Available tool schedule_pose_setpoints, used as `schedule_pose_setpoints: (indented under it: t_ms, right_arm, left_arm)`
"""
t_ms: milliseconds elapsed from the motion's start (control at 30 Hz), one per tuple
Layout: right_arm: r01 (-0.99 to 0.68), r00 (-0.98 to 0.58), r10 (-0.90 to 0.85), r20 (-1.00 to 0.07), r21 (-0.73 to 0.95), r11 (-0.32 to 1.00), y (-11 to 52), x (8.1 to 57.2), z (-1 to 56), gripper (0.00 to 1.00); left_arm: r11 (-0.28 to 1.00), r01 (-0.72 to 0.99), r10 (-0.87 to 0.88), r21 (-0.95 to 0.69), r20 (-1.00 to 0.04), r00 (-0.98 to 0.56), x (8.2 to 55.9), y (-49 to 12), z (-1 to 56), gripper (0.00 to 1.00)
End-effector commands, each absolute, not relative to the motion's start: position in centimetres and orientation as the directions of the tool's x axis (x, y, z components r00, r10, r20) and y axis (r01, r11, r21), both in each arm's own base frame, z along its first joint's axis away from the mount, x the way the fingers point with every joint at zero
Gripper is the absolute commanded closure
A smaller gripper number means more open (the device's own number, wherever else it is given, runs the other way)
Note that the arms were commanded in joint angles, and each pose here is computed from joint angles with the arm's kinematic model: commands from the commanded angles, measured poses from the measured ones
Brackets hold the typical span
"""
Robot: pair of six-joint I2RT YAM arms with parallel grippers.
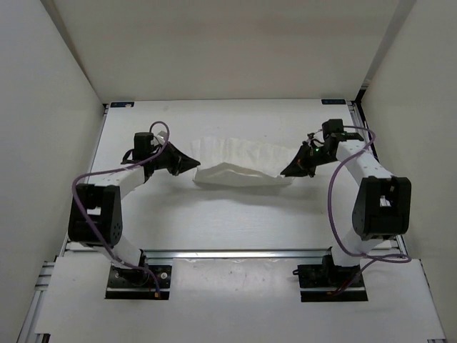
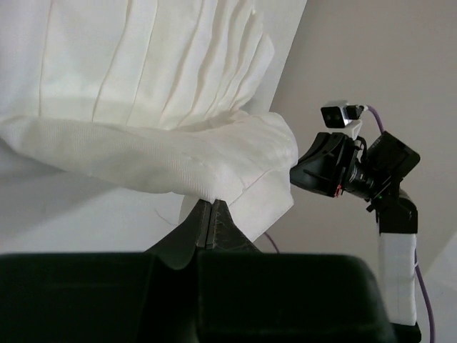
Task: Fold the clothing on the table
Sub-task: Fold the skirt
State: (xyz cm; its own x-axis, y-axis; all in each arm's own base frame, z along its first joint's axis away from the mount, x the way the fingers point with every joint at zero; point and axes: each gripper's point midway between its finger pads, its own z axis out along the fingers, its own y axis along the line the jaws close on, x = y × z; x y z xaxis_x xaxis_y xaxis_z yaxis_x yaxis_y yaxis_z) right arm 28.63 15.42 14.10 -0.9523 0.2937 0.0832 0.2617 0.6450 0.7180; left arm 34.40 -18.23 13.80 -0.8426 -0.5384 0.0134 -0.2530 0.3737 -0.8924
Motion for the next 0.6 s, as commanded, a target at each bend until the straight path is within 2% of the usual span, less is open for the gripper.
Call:
schedule_pose_setpoints:
  t_ms: [0, 67, 200, 233, 267, 333, 400, 500, 567]
  right_arm:
    - [0.183, -0.947, 0.320, -0.022, 0.784, 0.593, 16.0, 34.1, 16.0, 1.00]
    - [0.188, -0.946, 0.323, -0.021, 0.778, 0.600, 16.0, 35.0, 15.4, 1.00]
    - [0.215, -0.948, 0.318, 0.006, 0.749, 0.627, 15.9, 36.0, 13.9, 1.00]
    - [0.227, -0.947, 0.321, 0.017, 0.743, 0.630, 15.8, 36.1, 13.4, 1.00]
    - [0.230, -0.946, 0.323, 0.019, 0.741, 0.631, 15.8, 36.2, 13.2, 1.00]
    - [0.237, -0.946, 0.322, 0.027, 0.734, 0.636, 16.0, 36.3, 12.6, 1.00]
    - [0.236, -0.947, 0.321, 0.026, 0.735, 0.636, 16.0, 36.9, 11.8, 1.00]
    - [0.239, -0.945, 0.326, 0.029, 0.743, 0.625, 16.2, 38.3, 10.6, 1.00]
    - [0.245, -0.939, 0.344, 0.027, 0.755, 0.609, 16.3, 39.5, 10.7, 1.00]
  left_arm:
    - [0.351, -0.197, -0.597, -0.915, -0.057, -0.800, 39.2, -18.8, 15.4, 1.00]
    - [0.349, -0.221, -0.611, -0.911, -0.042, -0.791, 40.5, -19.1, 13.9, 1.00]
    - [0.343, -0.244, -0.628, -0.907, -0.029, -0.777, 42.1, -19.8, 12.1, 0.87]
    - [0.337, -0.229, -0.633, -0.913, -0.040, -0.773, 42.7, -20.0, 11.7, 0.66]
    - [0.330, -0.245, -0.648, -0.912, -0.030, -0.761, 43.2, -20.1, 11.0, 0.58]
    - [0.283, -0.200, -0.678, -0.938, -0.049, -0.733, 44.8, -20.4, 11.7, 0.59]
    - [0.229, -0.205, -0.724, -0.952, -0.026, -0.689, 46.6, -20.0, 11.3, 0.53]
    - [0.111, -0.157, -0.769, -0.981, 0.015, -0.639, 48.9, -19.4, 13.3, 0.51]
    - [0.114, -0.132, -0.786, -0.985, -0.008, -0.618, 49.5, -18.9, 13.9, 0.45]
